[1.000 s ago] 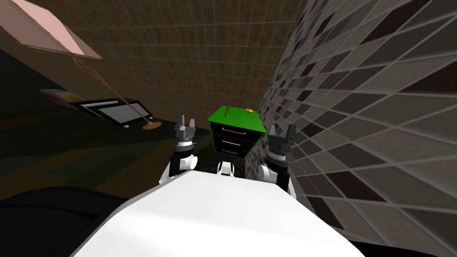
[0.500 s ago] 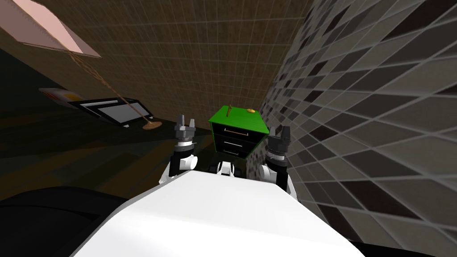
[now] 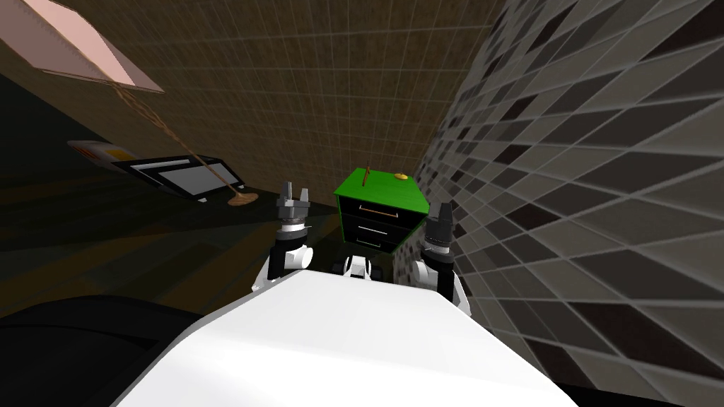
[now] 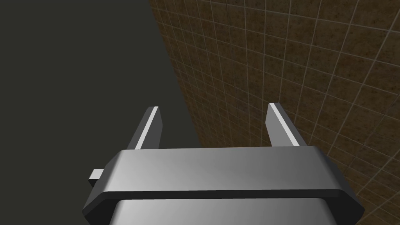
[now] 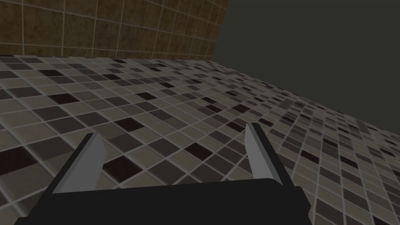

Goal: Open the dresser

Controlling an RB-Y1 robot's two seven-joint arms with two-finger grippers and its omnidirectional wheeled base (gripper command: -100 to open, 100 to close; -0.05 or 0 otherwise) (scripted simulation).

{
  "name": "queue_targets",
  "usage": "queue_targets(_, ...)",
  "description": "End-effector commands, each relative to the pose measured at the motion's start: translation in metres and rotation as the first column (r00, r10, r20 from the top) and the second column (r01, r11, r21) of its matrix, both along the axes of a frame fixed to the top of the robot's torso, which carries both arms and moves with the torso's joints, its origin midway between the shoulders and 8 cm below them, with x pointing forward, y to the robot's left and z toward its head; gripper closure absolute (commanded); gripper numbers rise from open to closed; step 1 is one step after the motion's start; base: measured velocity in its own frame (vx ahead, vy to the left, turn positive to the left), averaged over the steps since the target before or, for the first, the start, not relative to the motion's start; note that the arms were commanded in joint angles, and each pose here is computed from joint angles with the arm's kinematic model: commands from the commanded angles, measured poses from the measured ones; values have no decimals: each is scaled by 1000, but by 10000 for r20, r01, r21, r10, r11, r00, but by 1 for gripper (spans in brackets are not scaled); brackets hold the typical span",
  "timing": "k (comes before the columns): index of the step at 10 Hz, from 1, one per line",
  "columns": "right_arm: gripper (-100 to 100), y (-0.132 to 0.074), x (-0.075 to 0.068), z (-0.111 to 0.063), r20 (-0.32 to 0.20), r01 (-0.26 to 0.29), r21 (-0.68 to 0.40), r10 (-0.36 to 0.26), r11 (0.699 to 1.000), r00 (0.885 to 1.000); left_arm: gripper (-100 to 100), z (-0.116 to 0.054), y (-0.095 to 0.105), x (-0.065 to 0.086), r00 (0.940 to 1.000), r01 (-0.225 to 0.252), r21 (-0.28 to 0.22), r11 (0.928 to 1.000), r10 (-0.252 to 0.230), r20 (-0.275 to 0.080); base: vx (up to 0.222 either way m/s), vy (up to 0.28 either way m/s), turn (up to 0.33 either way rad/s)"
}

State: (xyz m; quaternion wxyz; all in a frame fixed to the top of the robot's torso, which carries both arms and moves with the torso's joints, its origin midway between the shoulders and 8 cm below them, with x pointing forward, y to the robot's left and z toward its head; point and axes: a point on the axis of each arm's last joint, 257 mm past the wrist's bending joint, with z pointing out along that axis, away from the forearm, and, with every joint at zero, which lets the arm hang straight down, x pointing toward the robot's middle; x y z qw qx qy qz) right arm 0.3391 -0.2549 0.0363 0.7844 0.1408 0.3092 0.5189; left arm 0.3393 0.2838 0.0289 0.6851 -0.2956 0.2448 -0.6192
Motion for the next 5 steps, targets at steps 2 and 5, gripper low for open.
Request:
queue_targets(2,-100,-8,4,-10,165,915,-873,-903,9920,9958,0,0,0,0,10000,0,1,10000,0,0,24,34,10)
queue_targets(5,-100,-15,6,-18,322,1608,-1479,-1578,9758,9869,0,0,0,0,10000,0,1,10000,0,0,28,50,12)
